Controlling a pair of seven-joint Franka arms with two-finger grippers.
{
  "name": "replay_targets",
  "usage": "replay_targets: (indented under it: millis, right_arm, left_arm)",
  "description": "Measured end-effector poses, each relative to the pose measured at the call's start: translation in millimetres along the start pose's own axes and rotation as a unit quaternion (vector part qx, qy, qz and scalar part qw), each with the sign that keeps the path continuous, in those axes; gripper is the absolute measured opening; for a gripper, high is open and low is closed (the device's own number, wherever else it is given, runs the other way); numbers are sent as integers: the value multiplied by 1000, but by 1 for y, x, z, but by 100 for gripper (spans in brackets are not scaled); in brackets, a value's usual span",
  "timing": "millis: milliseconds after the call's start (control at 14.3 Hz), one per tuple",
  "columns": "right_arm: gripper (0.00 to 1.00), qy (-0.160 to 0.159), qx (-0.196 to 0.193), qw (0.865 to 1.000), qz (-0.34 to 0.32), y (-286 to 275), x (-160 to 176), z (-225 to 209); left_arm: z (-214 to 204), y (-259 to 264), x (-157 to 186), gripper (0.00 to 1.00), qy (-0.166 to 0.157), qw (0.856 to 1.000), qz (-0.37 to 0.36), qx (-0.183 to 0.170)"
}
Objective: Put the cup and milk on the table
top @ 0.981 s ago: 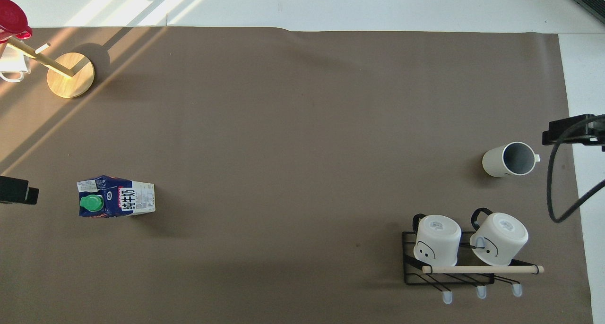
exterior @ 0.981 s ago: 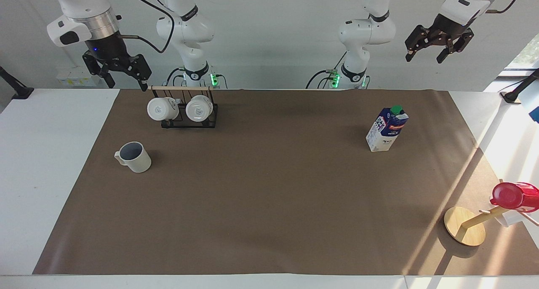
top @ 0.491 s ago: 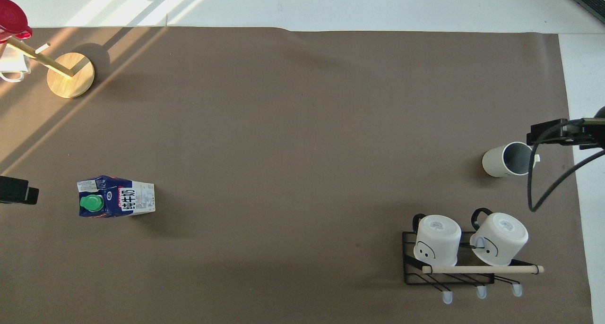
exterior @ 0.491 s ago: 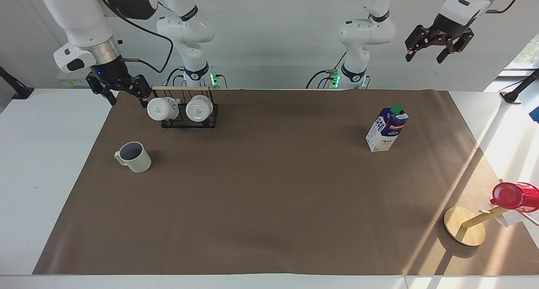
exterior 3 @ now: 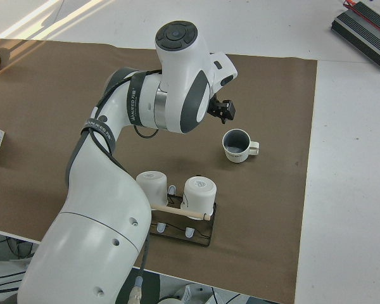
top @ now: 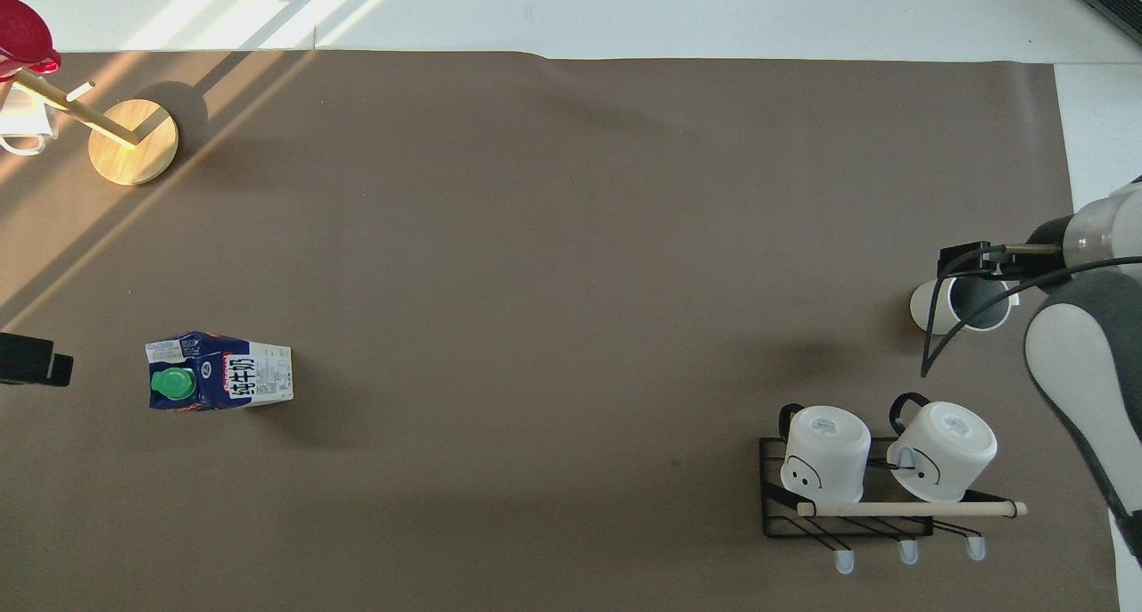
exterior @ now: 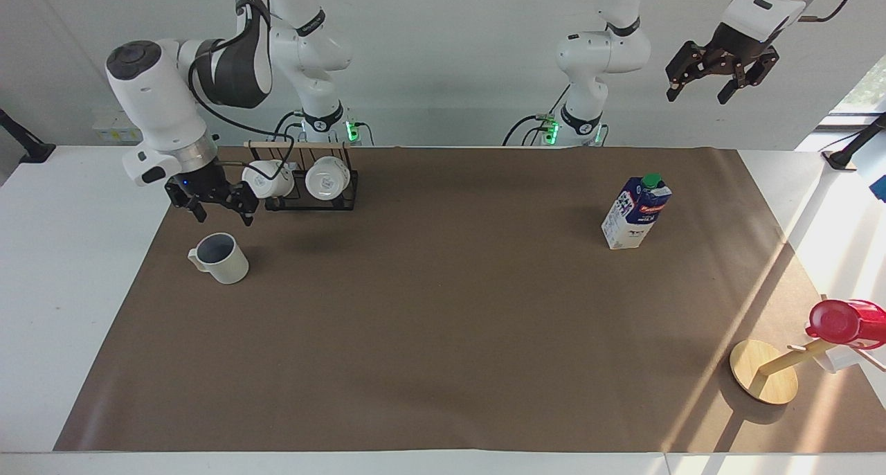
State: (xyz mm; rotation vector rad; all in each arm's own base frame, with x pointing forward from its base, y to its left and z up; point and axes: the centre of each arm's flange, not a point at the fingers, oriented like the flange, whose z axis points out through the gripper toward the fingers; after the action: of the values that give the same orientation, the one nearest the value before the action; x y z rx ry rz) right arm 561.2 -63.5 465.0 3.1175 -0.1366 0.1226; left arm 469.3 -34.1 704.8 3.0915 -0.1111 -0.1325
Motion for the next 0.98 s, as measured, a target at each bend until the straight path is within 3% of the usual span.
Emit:
replay_targets:
  millis: [421,701,981]
  right_arm:
    - [100,-4,2,1000,-7,14,5,83]
    - [100,-21,3,1000,-9,19,0,105]
    - [100,-15,3,1000,-10,20,-6,119]
  left_arm:
    - [-5,-1,-5,100,6,1000,-1,0]
    - [-13,1,-13,100,15,1000,0,1]
    - [-3,10,-13,100,6,1000,9,3]
